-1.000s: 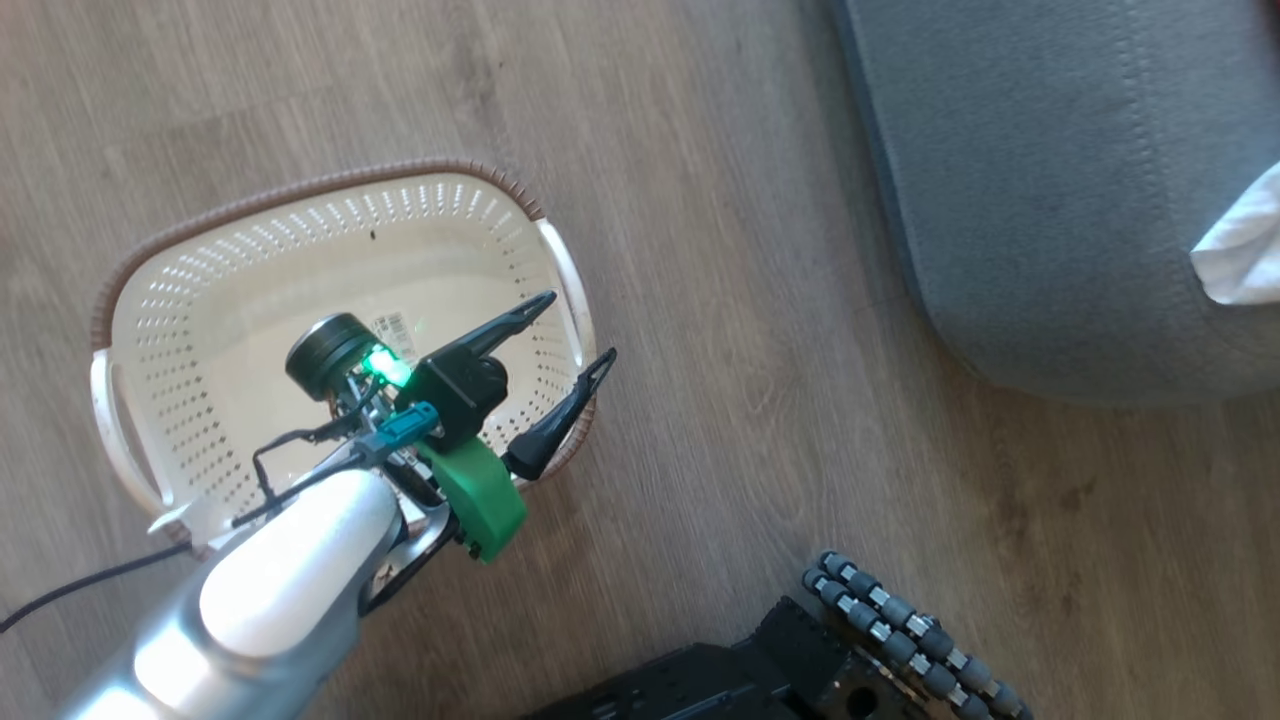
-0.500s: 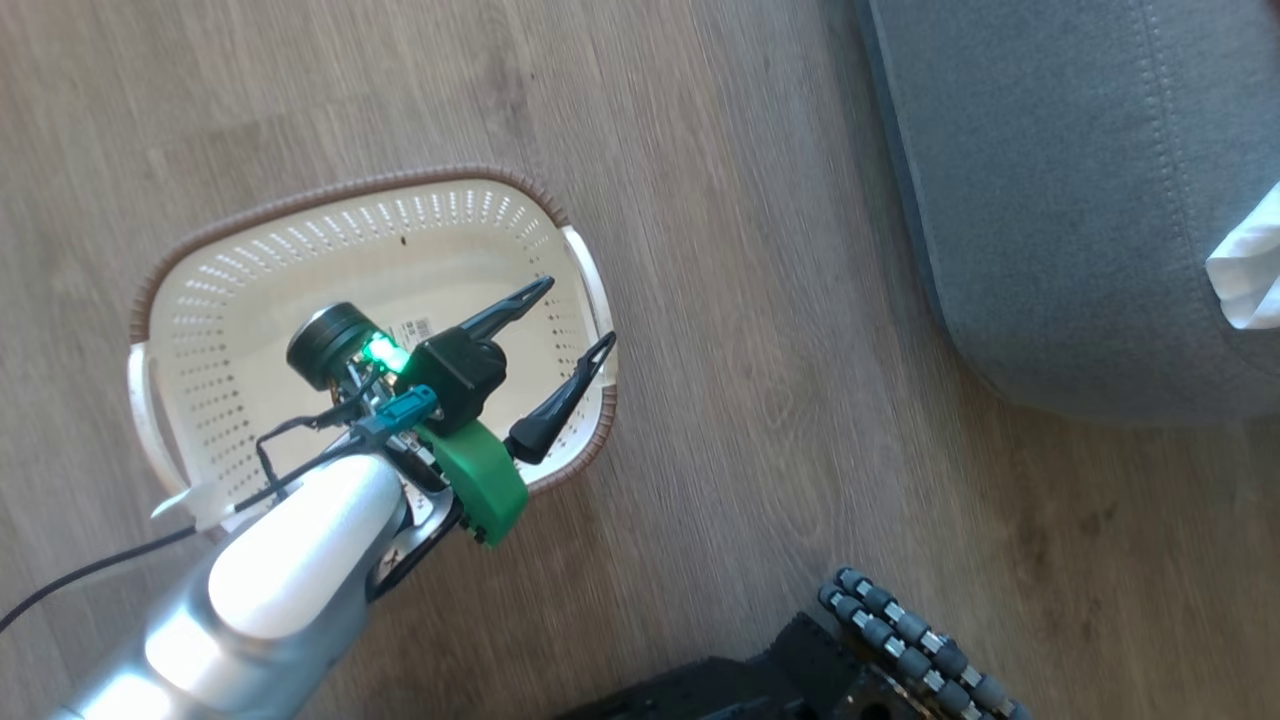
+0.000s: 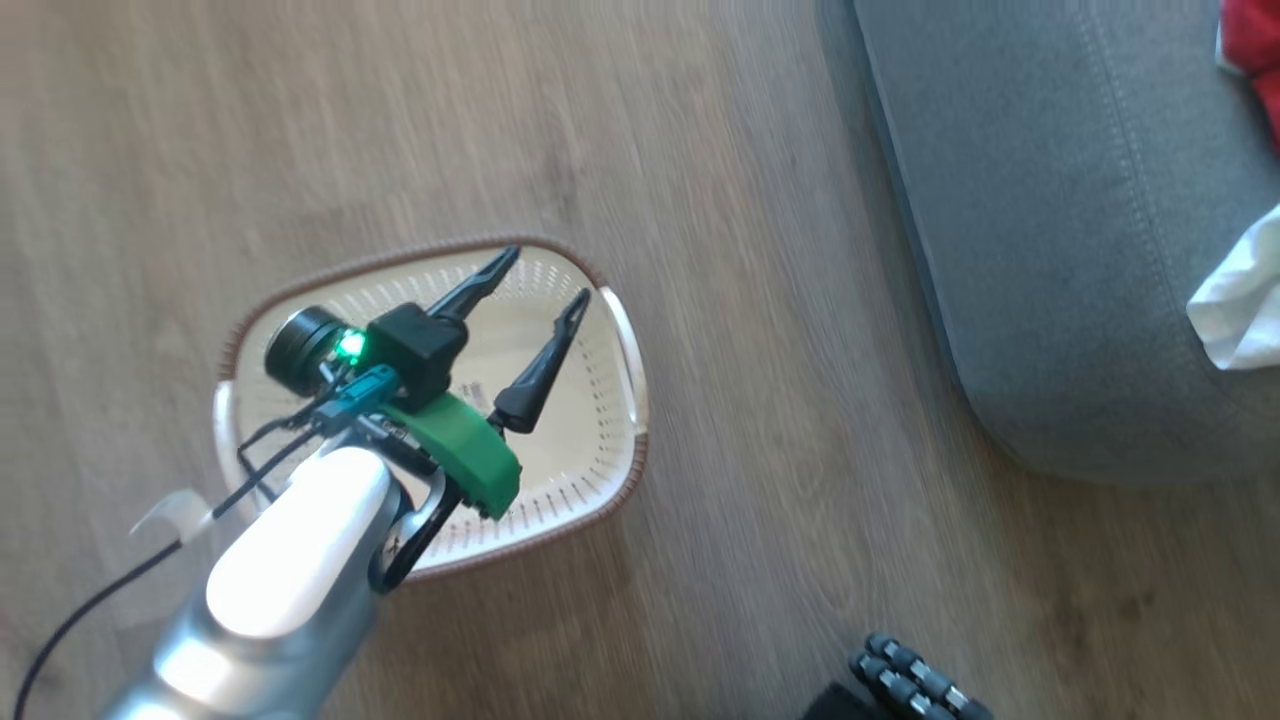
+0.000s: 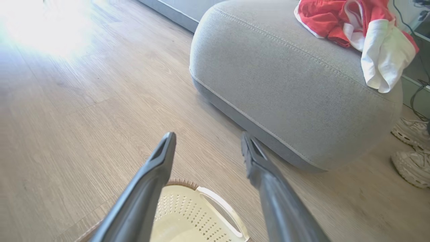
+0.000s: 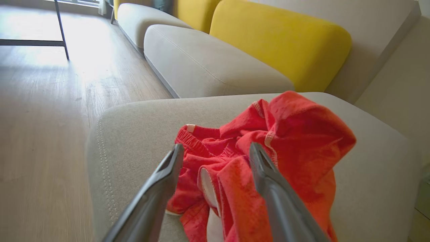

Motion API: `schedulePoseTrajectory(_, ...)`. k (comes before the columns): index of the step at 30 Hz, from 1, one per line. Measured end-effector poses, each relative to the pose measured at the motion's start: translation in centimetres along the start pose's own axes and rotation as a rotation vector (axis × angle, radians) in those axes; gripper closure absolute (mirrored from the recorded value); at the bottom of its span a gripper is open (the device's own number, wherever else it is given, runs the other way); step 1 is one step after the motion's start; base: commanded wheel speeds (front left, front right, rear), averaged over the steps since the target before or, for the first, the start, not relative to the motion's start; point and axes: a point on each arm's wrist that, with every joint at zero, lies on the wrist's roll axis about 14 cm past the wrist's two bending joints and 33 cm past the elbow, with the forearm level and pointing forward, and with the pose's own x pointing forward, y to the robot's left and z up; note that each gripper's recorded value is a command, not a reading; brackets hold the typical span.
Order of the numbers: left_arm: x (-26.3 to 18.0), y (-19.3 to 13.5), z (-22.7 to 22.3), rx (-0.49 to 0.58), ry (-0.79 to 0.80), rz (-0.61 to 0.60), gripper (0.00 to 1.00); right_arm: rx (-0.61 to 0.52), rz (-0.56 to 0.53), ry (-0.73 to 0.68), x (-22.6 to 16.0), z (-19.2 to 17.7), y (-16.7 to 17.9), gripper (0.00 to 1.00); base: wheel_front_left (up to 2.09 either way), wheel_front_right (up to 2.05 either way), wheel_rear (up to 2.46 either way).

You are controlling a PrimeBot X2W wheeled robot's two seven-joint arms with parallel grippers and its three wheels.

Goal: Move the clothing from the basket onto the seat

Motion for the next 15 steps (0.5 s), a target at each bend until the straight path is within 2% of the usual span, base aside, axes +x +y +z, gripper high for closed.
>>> schedulePoseTrajectory(10,-4.0,2.7,4.8,0.010,-0.104,0.217,0.00,0.036,0.202,-0.162,-2.9,5.4,6.1,0.00,0.00,0.00,0.00)
schedulePoseTrajectory(15,-7.7,4.8,6.5,0.019,-0.150,0.364,0.00,0.071,0.327,-0.192,-5.4,6.2,10.4,0.00,0.00,0.00,0.00)
